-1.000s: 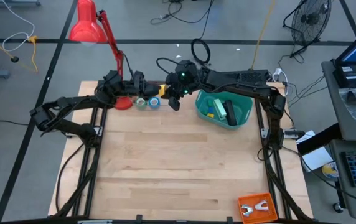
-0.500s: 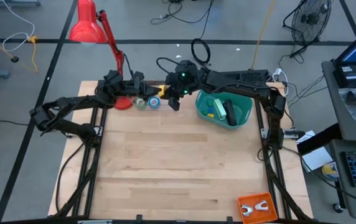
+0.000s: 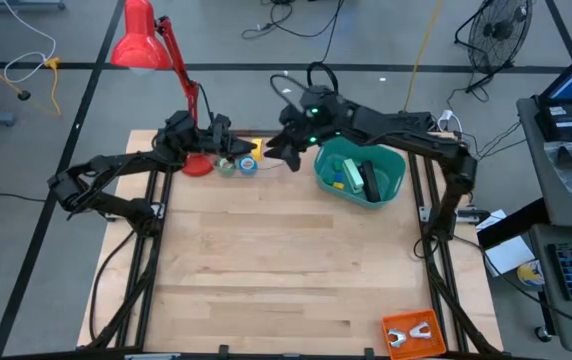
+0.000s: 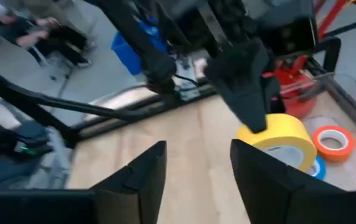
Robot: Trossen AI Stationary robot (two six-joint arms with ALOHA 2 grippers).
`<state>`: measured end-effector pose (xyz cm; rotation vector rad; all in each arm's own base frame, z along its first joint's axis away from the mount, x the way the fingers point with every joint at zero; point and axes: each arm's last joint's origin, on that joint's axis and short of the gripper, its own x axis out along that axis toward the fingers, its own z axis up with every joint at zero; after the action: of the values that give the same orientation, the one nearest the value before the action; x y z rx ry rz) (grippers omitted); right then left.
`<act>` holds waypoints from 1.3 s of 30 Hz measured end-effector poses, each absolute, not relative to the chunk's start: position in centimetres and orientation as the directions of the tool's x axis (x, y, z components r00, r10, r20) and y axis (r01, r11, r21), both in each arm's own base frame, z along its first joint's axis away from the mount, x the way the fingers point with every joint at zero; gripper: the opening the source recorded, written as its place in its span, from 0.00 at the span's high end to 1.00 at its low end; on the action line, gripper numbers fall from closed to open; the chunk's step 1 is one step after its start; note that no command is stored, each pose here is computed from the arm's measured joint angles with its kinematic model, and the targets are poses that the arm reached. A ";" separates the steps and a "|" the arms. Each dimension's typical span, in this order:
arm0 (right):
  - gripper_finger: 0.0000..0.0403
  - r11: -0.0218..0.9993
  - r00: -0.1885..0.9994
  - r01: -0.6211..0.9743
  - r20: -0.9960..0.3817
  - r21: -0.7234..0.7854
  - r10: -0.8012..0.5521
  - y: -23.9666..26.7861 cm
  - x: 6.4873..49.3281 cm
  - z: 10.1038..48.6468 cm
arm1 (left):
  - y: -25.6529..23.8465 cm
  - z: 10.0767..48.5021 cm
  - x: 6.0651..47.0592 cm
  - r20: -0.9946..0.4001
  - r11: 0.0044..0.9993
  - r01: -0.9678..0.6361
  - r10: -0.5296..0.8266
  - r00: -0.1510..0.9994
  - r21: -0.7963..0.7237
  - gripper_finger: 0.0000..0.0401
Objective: Pick and place Stapler, Stapler remover, tape
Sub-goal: Put the yellow tape into the transparent bin
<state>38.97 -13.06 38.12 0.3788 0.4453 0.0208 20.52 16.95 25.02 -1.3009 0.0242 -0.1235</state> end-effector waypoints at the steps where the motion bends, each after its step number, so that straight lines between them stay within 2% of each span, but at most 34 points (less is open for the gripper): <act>1: 0.57 0.926 0.909 0.063 -0.404 0.373 0.100 -12.8 38.3 39.0 | 17.0 25.0 20.5 0.049 0.271 0.078 -0.110 0.993 -0.959 0.91; 5: 0.55 0.914 0.930 0.057 -0.355 0.401 0.097 -11.2 36.1 41.9 | 17.1 24.4 20.8 -0.055 0.313 -0.007 -0.144 0.988 -0.950 0.91; 11: 0.58 0.930 0.939 0.130 -0.344 0.343 -0.004 -8.0 32.4 45.3 | 17.3 23.9 22.1 -0.298 0.483 -0.206 -0.121 0.947 -0.851 0.91; 17: 0.60 0.934 0.891 0.252 -0.438 0.253 -0.122 -5.4 30.5 45.6 | 19.5 22.9 25.1 -0.418 0.594 -0.308 -0.053 0.907 -0.743 0.91; 22: 0.60 0.940 0.863 0.248 -0.494 0.235 -0.104 -3.7 30.5 45.0 | 21.6 23.5 28.5 -0.459 0.631 -0.338 -0.032 0.888 -0.698 0.91; 29: 0.60 0.954 0.865 0.208 -0.496 0.214 -0.077 -2.7 30.6 45.0 | 23.4 23.5 31.1 -0.722 0.677 -0.528 -0.007 0.691 -0.513 0.91; 39: 0.60 0.976 0.856 0.163 -0.513 0.147 -0.066 -2.5 30.5 44.9 | 24.1 22.3 32.0 -0.879 0.716 -0.620 0.019 0.477 -0.321 0.91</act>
<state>30.52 -2.50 44.87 0.1883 0.5304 -0.1210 32.03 24.07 22.27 -0.6850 1.0102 0.4301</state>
